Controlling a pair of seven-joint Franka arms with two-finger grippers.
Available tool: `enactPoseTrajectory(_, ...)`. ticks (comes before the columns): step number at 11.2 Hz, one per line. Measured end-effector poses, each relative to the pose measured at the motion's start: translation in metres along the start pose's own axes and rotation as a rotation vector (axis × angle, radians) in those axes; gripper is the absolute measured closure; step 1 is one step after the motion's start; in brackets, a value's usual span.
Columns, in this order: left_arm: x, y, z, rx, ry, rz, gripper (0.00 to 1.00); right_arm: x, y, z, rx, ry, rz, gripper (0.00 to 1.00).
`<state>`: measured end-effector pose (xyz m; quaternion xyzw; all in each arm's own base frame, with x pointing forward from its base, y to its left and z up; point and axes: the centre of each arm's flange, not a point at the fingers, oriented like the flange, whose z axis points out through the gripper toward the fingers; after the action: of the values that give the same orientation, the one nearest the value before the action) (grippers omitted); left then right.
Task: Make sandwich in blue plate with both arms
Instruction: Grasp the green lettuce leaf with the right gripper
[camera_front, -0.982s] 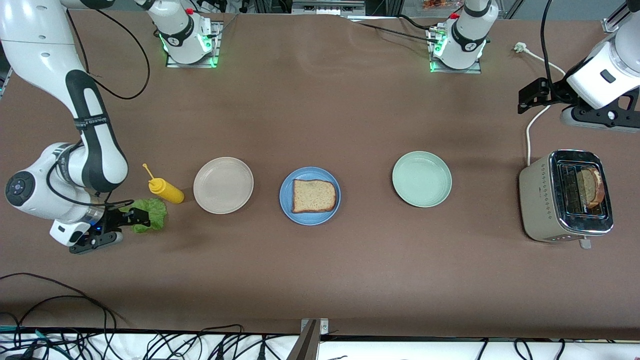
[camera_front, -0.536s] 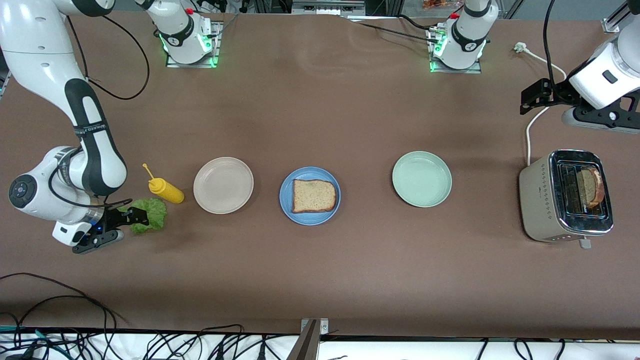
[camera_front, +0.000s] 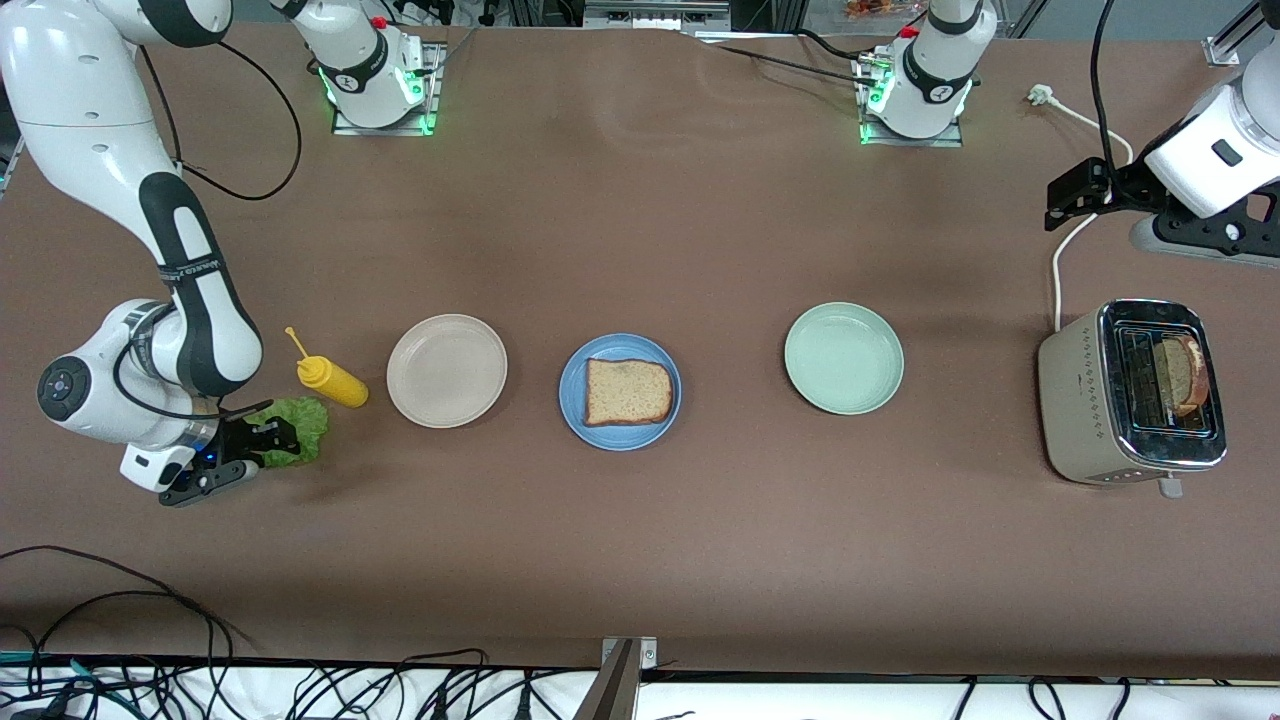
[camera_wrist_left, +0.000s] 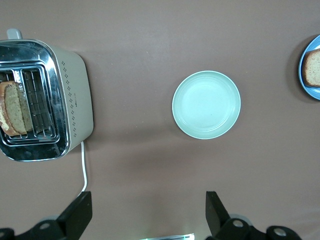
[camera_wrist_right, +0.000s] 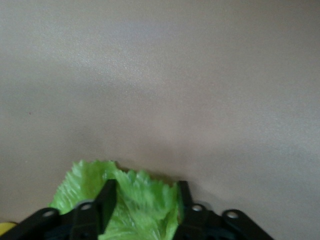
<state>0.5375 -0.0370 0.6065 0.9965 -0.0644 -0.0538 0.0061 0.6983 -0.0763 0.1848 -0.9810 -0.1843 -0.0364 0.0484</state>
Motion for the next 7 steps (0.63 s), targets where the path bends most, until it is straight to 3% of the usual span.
enactPoseTrajectory(4, 0.0, 0.0001, 0.0, 0.0, 0.0, 0.005, 0.0, -0.0001, 0.0011, -0.0006, 0.0, 0.002, 0.002, 0.88)
enactPoseTrajectory(5, 0.0, 0.0001, 0.0002, 0.0, 0.0, 0.005, 0.0, 0.0005, 0.001, -0.0013, -0.001, 0.004, 0.002, 0.94)
enactPoseTrajectory(7, 0.0, 0.0001, 0.0005, 0.0, -0.001, 0.006, 0.0, 0.0026, -0.0013, -0.0052, 0.005, 0.003, 0.003, 0.94)
